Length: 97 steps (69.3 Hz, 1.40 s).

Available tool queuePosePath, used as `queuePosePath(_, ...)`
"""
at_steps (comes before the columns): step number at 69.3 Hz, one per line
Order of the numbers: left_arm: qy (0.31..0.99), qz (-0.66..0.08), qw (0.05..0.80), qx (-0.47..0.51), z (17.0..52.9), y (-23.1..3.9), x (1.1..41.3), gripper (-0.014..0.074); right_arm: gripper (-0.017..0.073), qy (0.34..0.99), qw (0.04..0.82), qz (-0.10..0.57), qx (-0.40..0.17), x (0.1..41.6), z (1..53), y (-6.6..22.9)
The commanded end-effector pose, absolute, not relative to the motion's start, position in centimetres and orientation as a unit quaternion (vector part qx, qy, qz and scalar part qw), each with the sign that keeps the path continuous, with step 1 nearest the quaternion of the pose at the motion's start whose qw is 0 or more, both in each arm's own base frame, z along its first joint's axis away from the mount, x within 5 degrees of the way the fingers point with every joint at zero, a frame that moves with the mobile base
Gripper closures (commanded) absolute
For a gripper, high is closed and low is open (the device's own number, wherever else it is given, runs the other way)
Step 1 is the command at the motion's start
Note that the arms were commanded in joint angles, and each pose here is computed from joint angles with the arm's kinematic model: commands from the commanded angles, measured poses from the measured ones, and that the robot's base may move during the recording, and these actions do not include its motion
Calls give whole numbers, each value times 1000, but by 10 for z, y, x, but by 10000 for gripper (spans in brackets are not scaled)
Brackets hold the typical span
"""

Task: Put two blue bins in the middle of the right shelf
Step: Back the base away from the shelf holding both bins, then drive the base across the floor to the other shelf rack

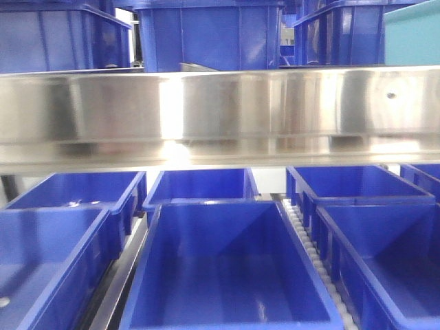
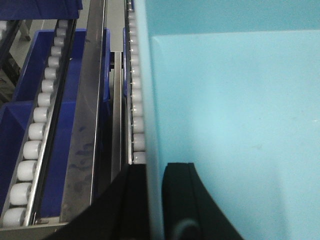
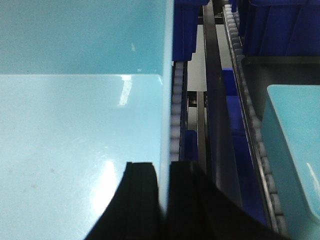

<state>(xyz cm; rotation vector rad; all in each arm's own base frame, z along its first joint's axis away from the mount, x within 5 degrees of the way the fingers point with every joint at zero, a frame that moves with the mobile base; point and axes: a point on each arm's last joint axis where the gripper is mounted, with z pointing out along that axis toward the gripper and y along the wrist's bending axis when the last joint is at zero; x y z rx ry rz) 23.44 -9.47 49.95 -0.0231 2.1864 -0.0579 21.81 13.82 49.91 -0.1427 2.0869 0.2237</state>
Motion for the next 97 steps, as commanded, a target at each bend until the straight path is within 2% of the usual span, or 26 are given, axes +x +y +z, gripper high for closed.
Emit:
queuePosePath(1, 874, -22, 485, -4, 509, -91, 230, 704, 721, 844, 526, 83, -58, 217, 507, 132)
queuePosePath(97, 874, -21, 486, -4, 509, -91, 230, 704, 721, 844, 526, 83, -58, 217, 507, 132)
